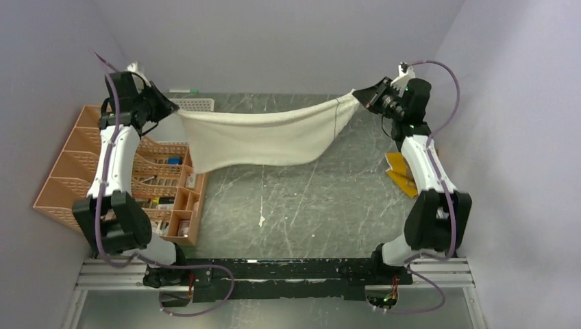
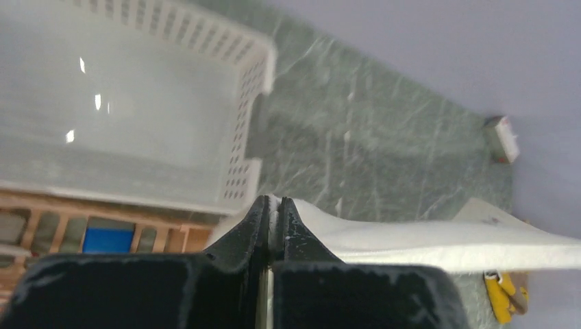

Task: Roll the towels
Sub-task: Flatten out the towel at the center of the board.

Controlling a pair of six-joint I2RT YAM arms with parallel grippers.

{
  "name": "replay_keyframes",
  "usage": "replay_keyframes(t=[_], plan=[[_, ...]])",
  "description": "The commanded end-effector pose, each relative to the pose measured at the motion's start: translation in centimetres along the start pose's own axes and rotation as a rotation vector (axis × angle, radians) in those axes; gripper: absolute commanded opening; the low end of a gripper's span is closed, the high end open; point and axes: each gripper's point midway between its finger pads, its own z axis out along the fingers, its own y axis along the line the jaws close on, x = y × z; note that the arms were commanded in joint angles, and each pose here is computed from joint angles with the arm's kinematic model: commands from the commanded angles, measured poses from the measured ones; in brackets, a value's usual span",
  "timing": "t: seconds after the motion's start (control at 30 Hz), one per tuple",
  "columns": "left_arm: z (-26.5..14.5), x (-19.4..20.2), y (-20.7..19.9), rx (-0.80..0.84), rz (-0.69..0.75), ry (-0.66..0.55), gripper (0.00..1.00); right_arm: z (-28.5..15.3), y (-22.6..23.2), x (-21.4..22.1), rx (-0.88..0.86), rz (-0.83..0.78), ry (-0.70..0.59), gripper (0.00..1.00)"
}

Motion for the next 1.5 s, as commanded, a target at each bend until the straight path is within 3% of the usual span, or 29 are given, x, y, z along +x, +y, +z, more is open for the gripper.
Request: replay_keyframes(t=[0.0, 0.23, 0.47, 0.7, 0.9, 1.07, 1.27, 1.47], plan=[[-9.5, -8.1, -6.9, 0.102, 0.156, -0.316, 0.07, -6.4, 7.5, -5.3, -0.087, -0.255, -0.190, 0.00], [-12.4, -4.1, -6.6, 0.127, 0.185, -0.314, 0.07, -12.4, 9.5, -2.9, -0.078, -0.350, -0.271, 0.00], [-16.2, 4.0, -5.4, 0.153, 0.142, -0.238, 0.07, -20.6, 10.9, 0.4, -0.045, -0.363, -0.456, 0.00], [-19.5, 10.1, -3.3, 0.097, 0.097, -0.178, 0.07, -25.3, 10.5, 2.4, 0.065, -0.347, -0.500, 0.00], [-18.3, 12.5, -2.0, 0.060, 0.080, -0.044, 0.07, -20.8, 4.7, 5.6, 0.196, -0.188, -0.323, 0.00], [-13.7, 13.6, -1.5, 0.141, 0.048, -0.007, 0.07, -15.4, -1.5, 9.8, 0.282, -0.020, -0.183, 0.00], [-5.7, 16.0, 0.3, 0.125, -0.030, 0.129, 0.07, -10.6, -6.4, 9.8, 0.362, 0.051, -0.181, 0.00], [1.9, 19.1, -1.4, 0.022, 0.034, 0.228, 0.07, -6.8, -9.6, 9.0, 0.404, 0.056, -0.179, 0.00]])
